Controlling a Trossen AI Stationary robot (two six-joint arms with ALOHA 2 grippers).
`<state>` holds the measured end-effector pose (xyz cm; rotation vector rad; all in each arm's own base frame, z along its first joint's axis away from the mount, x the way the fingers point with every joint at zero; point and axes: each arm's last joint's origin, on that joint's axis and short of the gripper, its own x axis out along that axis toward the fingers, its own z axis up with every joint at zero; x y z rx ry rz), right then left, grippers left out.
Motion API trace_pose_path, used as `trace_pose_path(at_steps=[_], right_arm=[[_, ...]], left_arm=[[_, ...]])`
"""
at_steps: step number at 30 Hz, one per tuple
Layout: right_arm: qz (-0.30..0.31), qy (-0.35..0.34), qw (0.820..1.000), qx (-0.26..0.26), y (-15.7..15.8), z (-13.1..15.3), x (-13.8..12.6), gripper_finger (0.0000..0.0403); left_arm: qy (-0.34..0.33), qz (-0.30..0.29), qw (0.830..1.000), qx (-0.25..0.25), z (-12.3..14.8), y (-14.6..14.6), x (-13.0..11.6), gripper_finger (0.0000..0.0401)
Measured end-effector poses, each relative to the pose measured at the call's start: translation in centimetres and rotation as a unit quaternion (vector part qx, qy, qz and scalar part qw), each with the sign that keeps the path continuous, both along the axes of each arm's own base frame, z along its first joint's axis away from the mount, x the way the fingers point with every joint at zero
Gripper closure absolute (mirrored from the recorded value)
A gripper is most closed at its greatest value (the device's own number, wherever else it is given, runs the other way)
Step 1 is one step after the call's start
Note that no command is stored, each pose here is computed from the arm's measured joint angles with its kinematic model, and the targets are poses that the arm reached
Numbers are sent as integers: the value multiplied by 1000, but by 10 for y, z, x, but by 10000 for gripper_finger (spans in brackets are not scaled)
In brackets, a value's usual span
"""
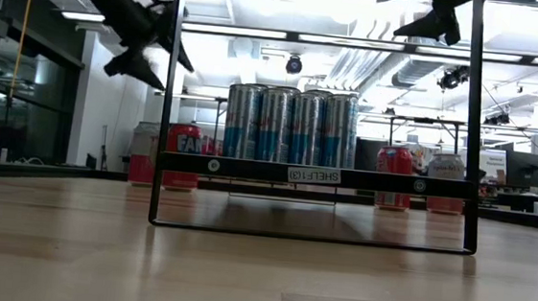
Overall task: Place canned beverage on shelf
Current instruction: Put the left red soda can on the shelf
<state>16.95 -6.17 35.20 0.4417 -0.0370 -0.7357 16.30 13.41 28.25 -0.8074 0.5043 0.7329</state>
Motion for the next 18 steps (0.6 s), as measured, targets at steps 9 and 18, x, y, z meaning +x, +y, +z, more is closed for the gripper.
trace_pose_path(at_steps=[9,18], right_arm=[[-5,-1,1000,8,-1,-2,2,59],[-5,42,999,20,-4,-14,13,59]], left_arm=[[144,-19,989,-26,-9,56,26,105],[153,-61,985,-45,-14,77,59,105]])
